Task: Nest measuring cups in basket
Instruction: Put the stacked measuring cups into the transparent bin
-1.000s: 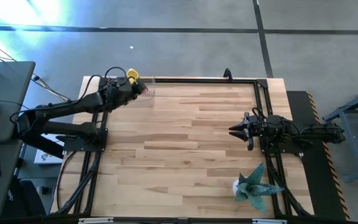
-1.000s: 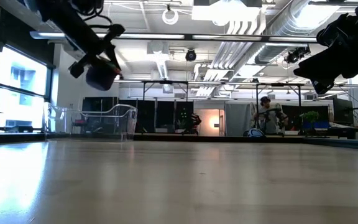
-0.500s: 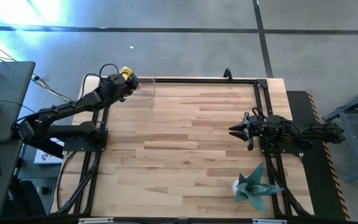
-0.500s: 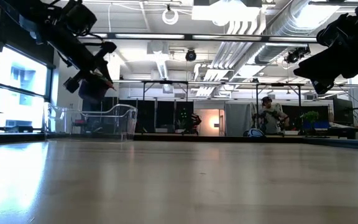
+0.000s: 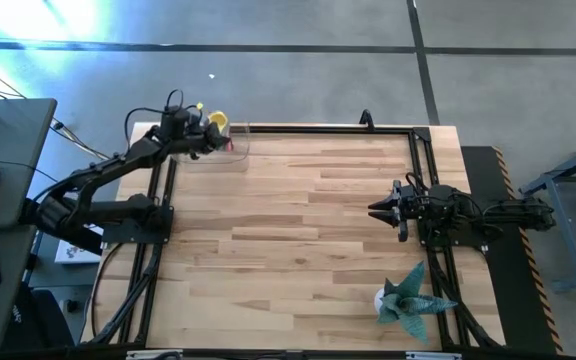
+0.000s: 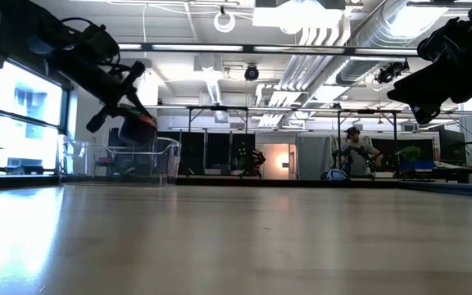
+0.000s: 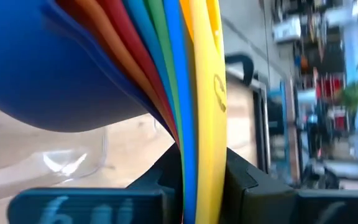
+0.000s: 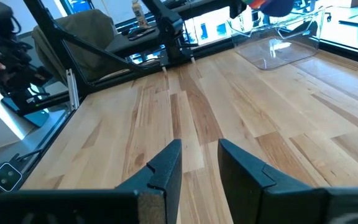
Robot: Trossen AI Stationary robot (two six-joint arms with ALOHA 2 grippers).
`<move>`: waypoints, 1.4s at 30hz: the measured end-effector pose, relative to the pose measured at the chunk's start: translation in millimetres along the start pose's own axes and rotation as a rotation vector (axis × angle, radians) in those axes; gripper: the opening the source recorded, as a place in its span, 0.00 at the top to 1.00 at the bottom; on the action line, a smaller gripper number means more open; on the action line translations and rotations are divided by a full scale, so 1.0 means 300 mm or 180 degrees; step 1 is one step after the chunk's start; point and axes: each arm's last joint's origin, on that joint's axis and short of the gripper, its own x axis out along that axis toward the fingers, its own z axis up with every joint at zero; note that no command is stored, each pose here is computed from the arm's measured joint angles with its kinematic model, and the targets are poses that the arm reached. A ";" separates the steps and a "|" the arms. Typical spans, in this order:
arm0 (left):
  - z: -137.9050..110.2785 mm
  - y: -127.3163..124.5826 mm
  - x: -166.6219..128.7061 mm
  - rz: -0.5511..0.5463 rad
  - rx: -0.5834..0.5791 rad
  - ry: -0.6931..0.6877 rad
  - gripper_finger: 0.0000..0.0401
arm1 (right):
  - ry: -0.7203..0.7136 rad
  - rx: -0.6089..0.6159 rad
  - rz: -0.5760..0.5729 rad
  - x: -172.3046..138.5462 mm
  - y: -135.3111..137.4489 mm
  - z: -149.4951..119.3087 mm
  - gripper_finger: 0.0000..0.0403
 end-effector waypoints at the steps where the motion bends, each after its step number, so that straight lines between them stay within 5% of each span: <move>1: 0.003 0.008 0.006 -0.0006 0.0040 0.0072 0.89 | 0.0000 0.0000 0.0000 0.000 0.000 0.000 0.76; 14: 0.121 -0.031 0.025 0.0629 0.1197 0.1067 0.89 | -0.0001 0.0000 0.0002 0.000 0.000 0.000 0.76; 19: 0.155 -0.037 0.040 0.0503 0.1624 0.1502 0.89 | -0.0001 0.0000 0.0001 0.000 0.000 0.000 0.76; 42: 0.275 0.085 0.185 0.0532 0.1850 0.2850 0.89 | -0.0001 0.0000 0.0001 0.000 0.000 0.000 0.76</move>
